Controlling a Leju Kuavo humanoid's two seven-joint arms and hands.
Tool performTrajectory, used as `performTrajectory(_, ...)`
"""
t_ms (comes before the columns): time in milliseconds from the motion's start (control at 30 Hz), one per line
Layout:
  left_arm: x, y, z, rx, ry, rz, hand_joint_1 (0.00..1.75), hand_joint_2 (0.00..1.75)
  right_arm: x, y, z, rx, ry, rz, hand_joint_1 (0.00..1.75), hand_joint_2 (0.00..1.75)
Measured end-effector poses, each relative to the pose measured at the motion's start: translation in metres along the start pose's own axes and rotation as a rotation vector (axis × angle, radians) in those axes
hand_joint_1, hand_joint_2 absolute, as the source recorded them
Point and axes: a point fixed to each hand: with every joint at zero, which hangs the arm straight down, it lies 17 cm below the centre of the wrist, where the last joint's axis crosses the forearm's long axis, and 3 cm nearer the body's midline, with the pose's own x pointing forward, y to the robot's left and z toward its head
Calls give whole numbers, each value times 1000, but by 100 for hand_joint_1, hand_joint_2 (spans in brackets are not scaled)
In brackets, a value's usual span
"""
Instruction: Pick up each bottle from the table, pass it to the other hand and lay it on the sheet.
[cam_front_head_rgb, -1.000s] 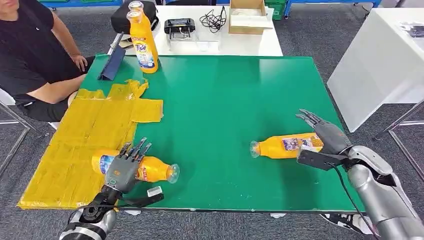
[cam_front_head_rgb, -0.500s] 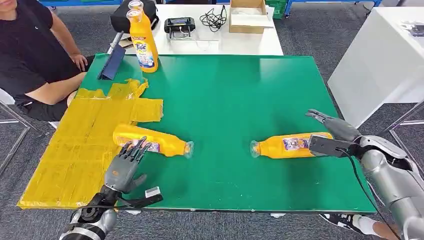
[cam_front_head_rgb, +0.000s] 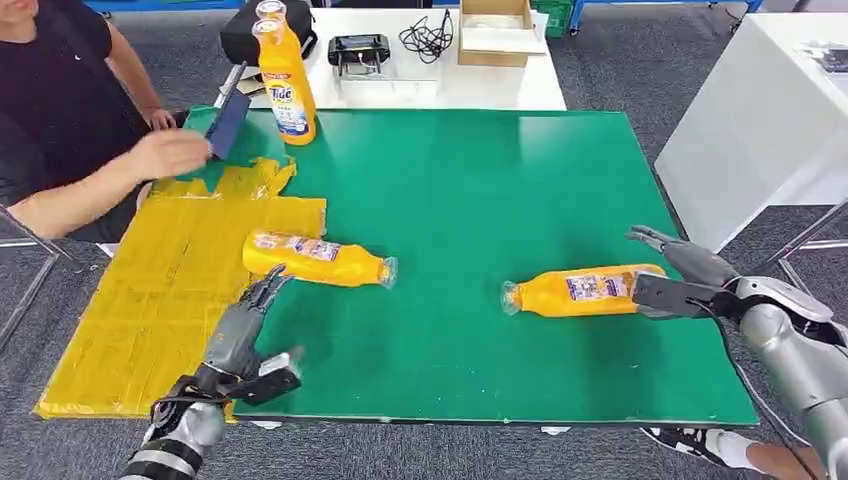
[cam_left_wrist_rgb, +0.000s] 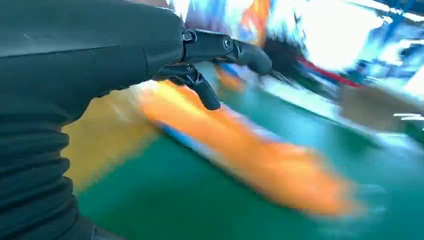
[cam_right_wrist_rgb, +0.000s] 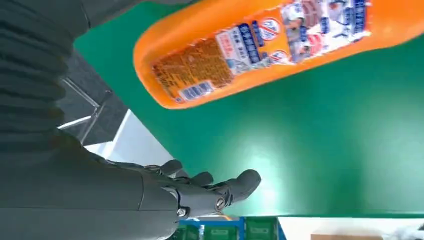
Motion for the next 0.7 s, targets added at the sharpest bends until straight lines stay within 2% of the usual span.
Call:
performTrajectory(67, 30, 22, -9, 100, -45, 395, 0, 0, -5, 2, 0, -1, 17, 40, 0, 175)
performTrajectory(100, 50, 38, -13, 141, -104, 599, 0, 0, -6, 4, -2, -4, 22, 65, 0, 175)
performTrajectory(167, 78, 65, -15, 201, -206, 758, 0, 0, -8, 13, -5, -1, 35, 86, 0, 175)
performTrajectory(233, 100, 70, -17, 187, -263, 711, 0, 0, -10, 23, -10, 7, 53, 113, 0, 175)
performTrajectory(367, 121, 68, -16, 162, -300, 649, 0, 0, -8, 37, -18, 19, 72, 152, 0, 175)
performTrajectory(700, 129, 72, -12, 196, -310, 658, 0, 0, -1, 55, -26, 39, 70, 158, 0, 175)
